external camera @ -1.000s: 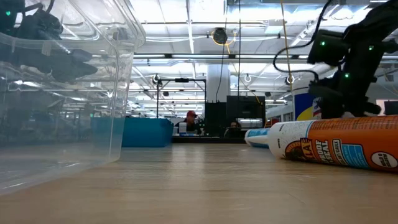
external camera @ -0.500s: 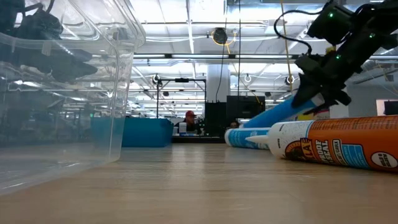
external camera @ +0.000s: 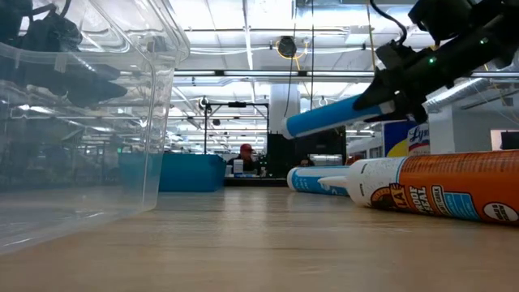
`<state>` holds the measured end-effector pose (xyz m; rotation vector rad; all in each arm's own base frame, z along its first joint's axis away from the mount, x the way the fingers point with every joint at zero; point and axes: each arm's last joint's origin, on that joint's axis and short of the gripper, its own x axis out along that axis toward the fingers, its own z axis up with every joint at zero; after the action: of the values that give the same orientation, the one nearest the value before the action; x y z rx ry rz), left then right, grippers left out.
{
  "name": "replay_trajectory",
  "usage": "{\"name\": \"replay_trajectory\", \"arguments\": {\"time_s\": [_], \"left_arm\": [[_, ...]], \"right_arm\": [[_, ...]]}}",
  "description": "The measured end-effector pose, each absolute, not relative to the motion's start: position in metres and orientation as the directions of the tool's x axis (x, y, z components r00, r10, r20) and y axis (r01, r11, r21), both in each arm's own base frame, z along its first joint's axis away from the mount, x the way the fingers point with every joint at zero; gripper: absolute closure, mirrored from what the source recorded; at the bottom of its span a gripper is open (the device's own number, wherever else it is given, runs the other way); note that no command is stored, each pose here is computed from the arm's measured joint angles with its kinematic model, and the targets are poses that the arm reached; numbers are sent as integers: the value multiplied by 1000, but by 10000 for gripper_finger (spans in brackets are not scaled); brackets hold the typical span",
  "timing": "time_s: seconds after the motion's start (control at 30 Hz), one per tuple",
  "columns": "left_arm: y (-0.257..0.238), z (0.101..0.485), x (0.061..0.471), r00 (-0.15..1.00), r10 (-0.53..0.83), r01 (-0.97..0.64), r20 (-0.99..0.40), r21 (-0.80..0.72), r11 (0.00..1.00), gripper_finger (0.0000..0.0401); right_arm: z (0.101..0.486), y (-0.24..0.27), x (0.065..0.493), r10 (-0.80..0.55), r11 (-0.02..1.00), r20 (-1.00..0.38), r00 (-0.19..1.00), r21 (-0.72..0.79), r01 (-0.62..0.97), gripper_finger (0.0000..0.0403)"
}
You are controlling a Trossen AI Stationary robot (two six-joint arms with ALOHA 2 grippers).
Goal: Pick & place silicon tubes, Sealant and Lysol wipes
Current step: Put the middle blue sealant into the transparent bin
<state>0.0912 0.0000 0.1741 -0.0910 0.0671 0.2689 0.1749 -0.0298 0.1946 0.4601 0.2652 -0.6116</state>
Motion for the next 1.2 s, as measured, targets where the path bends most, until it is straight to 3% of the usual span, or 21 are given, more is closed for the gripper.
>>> {"name": "replay_trajectory", "arguments": {"time_s": [0.27, 0.63, 0.87, 1.2], "left_arm": [[0, 174, 91, 962, 262, -268, -78, -81, 960, 91], [0, 174, 91, 962, 262, -269, -79, -81, 960, 91], [0, 174, 91, 962, 262, -269, -79, -81, 960, 91], [0, 174, 91, 962, 263, -269, -78, -81, 960, 91]], "right_arm": [[187, -12, 187, -409, 813, -227, 884, 350, 466, 198], [183, 13, 200, -287, 929, -177, 941, 188, 318, 198], [190, 29, 202, -115, 983, -105, 988, 134, 128, 198], [199, 34, 202, -103, 995, -14, 995, -2, 103, 200]]}}
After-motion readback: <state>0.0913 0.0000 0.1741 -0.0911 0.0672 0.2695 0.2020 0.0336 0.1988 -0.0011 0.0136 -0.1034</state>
